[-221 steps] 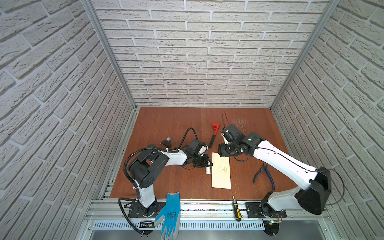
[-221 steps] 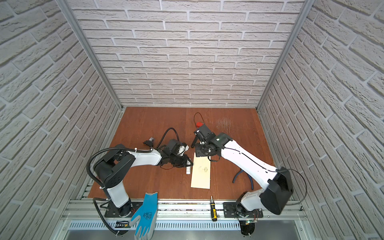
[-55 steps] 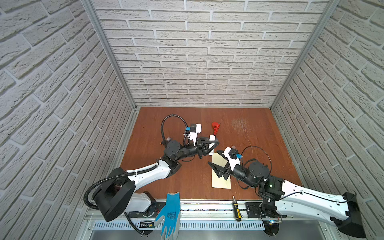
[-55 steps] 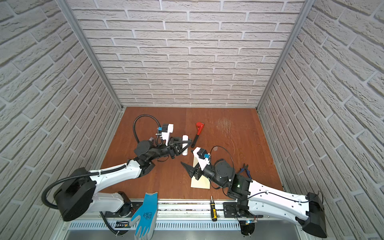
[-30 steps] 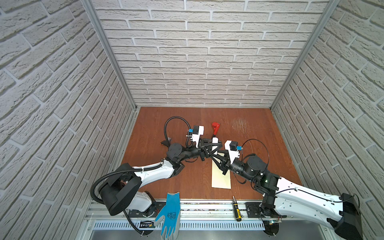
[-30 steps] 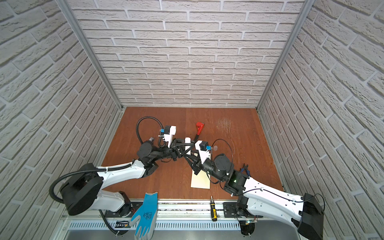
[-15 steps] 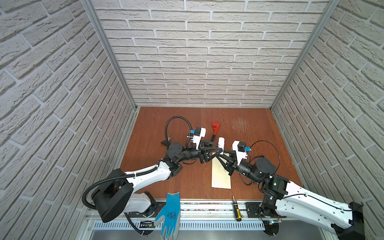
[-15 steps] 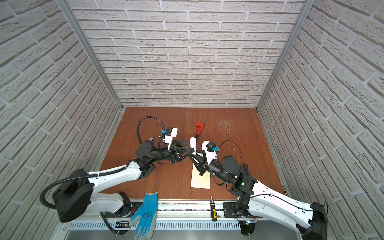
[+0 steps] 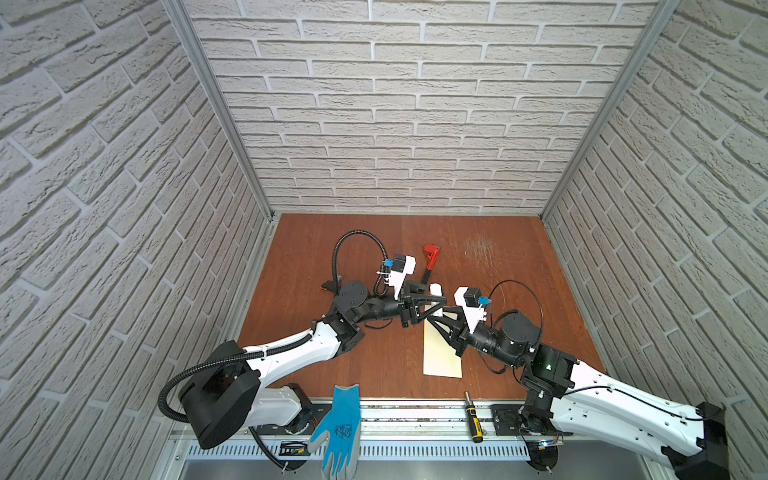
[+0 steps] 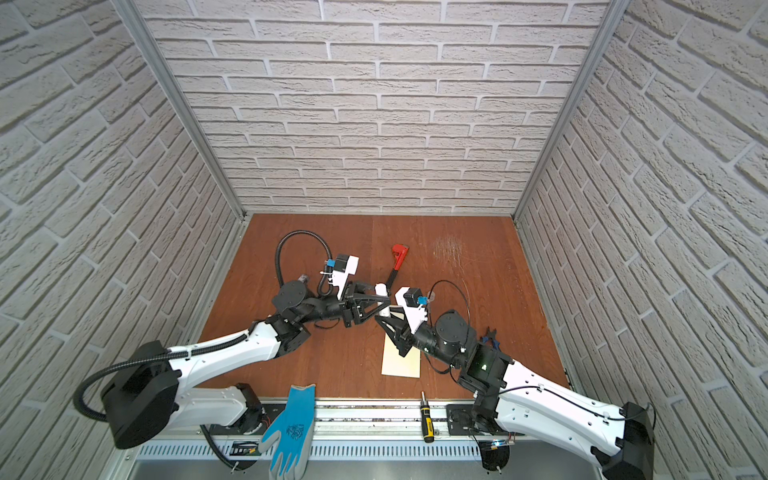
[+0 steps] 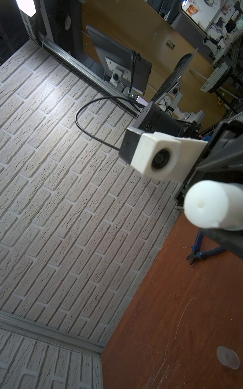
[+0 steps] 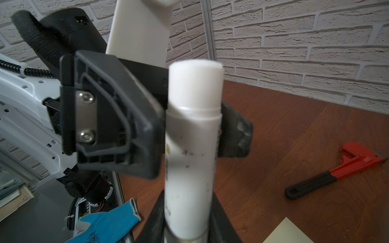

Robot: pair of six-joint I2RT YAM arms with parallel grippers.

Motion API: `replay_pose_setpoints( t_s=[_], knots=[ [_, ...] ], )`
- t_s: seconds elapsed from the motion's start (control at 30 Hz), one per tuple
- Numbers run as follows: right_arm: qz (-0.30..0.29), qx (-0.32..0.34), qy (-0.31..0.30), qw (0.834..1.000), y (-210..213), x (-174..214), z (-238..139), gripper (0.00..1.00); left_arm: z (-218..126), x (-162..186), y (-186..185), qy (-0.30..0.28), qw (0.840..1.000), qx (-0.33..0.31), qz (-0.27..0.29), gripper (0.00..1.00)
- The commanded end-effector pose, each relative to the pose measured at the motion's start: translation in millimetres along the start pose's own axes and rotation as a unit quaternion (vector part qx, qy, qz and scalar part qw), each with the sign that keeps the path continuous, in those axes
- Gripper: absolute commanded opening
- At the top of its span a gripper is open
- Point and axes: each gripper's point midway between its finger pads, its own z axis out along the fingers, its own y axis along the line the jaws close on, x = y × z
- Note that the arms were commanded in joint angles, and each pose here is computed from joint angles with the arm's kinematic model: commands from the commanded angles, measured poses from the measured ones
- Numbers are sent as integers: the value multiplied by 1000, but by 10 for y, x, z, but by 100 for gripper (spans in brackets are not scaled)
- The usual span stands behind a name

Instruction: Place the letter into the envelope and seal it

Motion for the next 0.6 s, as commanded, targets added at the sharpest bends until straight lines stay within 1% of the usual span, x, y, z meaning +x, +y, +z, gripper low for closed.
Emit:
replay_pose_setpoints(
  t_s=[0.0,0.1,0.17,0.2,0.23,0.33,0.37,0.43,0.57],
  knots=[
    [-7,-6,-21,1000,41,-177,-28,14,56,-36,-87,9,1000,16,20,38],
    [-8,-9,-17,1000,52,-169,-29,14,56,-15,-51,15,1000,7,20,31],
    [-9,-7,-17,1000,45,-171,-36,15,51,-21,-52,14,1000,5,22,21],
    [-9,-7,-16,1000,45,-166,-43,18,48,-28,-59,14,1000,4,23,15],
    [-9,-6,-18,1000,39,-170,-54,24,41,-38,-71,13,1000,5,24,10],
    [-13,-11,-19,1000,54,-162,-96,47,14,-58,-78,9,1000,-3,30,0],
    [-14,-14,-19,1000,64,-157,-112,51,0,-74,-79,6,999,-8,33,0],
    [-18,-24,-19,999,94,-140,-146,55,-36,-113,-96,-3,999,-14,42,0],
    [-23,-37,-20,999,133,-121,-184,54,-57,-145,-107,-10,999,-19,48,0]
  ],
)
